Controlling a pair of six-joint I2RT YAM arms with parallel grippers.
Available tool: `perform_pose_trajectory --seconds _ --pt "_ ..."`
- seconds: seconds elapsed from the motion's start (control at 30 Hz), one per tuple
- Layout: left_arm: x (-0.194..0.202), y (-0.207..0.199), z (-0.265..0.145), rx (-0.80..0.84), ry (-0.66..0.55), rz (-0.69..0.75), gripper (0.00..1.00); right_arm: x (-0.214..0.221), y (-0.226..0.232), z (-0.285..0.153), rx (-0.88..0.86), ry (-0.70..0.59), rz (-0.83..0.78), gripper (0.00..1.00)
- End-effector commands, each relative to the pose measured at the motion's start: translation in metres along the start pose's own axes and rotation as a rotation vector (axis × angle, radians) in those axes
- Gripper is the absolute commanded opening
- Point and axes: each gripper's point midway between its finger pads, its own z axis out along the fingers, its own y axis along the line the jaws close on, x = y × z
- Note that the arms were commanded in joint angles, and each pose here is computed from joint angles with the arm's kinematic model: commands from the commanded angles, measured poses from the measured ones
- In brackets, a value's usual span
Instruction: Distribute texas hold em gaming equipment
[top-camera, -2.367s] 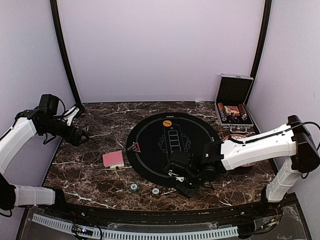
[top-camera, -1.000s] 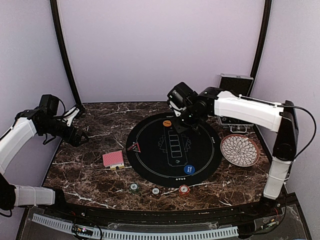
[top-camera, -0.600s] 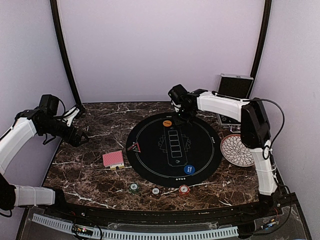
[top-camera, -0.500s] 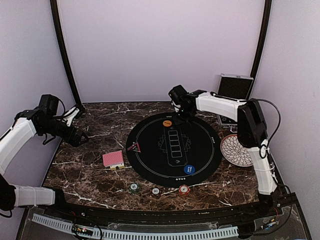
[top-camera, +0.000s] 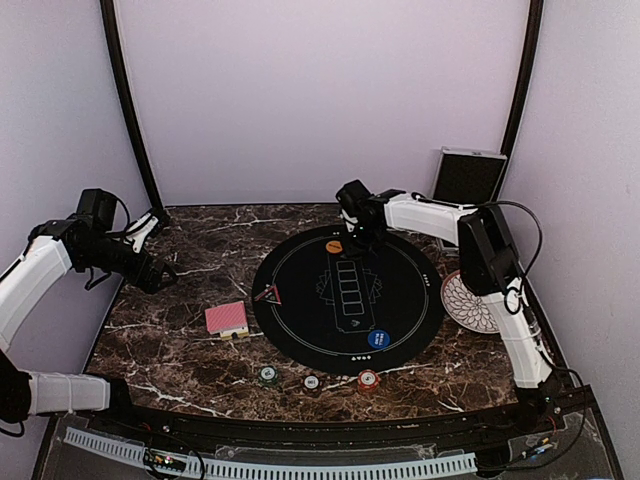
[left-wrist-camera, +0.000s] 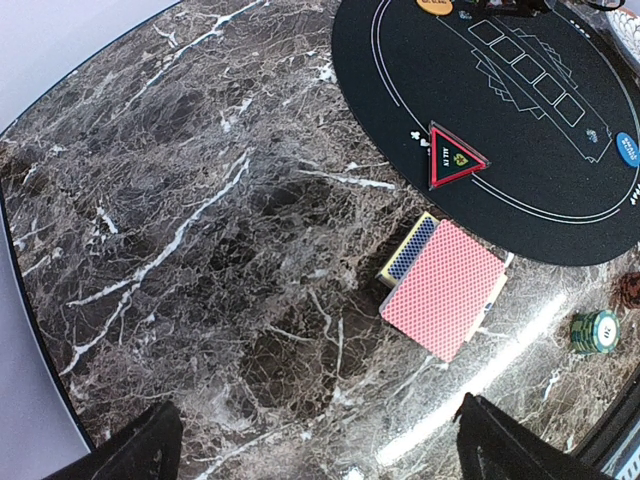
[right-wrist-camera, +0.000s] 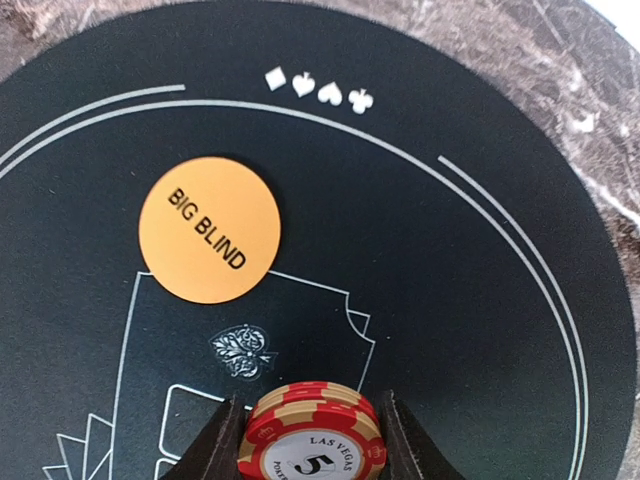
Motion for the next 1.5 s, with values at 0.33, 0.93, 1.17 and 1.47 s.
perform_pose_trajectory --seconds 0.33,0.93,1.17,1.47 --pt "0.000 -0.004 -0.006 0.011 0.004 0.015 0.99 -0.004 -0.007 0.019 -0.007 -0.007 0.020 0.57" --pt "-0.004 -0.002 -0.011 -0.009 -0.008 0.023 0.99 -0.019 0.035 -0.154 -0.039 -0.225 -0.108 0.75" --pt "-0.009 0.004 -0.013 -0.048 -0.035 0.046 0.99 0.091 0.078 -0.198 -0.113 -0.133 -0.210 0.86" --pt "-0.011 0.011 -0.015 -0.090 -0.056 0.017 0.98 0.222 0.108 -0.219 -0.213 0.048 -0.289 0.91"
